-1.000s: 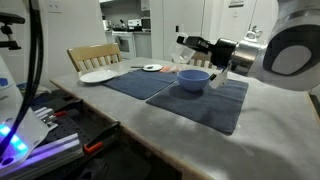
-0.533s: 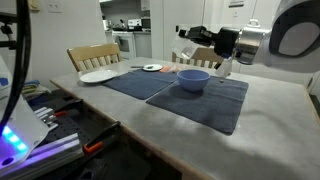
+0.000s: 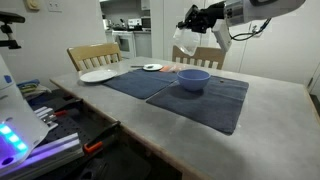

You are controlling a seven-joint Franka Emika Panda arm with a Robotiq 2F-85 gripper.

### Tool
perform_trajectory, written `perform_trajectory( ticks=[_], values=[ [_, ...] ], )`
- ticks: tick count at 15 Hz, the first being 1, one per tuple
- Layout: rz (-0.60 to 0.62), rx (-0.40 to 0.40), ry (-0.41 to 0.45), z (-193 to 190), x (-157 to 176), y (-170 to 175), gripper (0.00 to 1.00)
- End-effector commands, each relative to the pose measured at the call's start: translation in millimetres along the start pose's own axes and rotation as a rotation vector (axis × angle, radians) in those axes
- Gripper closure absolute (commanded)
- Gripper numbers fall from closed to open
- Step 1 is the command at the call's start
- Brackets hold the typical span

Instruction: Pour the things in the lunchbox into the bowl

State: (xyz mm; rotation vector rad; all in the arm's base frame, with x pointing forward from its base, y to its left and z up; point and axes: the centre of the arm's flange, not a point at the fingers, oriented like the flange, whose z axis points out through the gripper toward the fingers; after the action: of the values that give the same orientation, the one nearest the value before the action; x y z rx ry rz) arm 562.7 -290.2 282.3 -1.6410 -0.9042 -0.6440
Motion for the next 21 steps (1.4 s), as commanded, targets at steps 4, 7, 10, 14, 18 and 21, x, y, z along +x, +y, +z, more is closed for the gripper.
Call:
perform_trajectory(
  ticks=[4,7,10,14,18,21],
  values=[
    [0.198,-0.195,-0.225,96.2,67.8,-11.5,0.98],
    [0.292,-0.277,-0.340,141.5,84.6,-10.0,0.98],
    [0.393,-0.368,-0.448,184.8,92.2,-9.3,0.98],
    [0.538,-0.489,-0.580,242.4,93.2,-4.3,0.98],
    [0.699,-0.645,-0.647,294.2,84.2,4.7,0.98],
    [0.830,-0.754,-0.694,320.3,71.4,8.2,0.98]
  ],
)
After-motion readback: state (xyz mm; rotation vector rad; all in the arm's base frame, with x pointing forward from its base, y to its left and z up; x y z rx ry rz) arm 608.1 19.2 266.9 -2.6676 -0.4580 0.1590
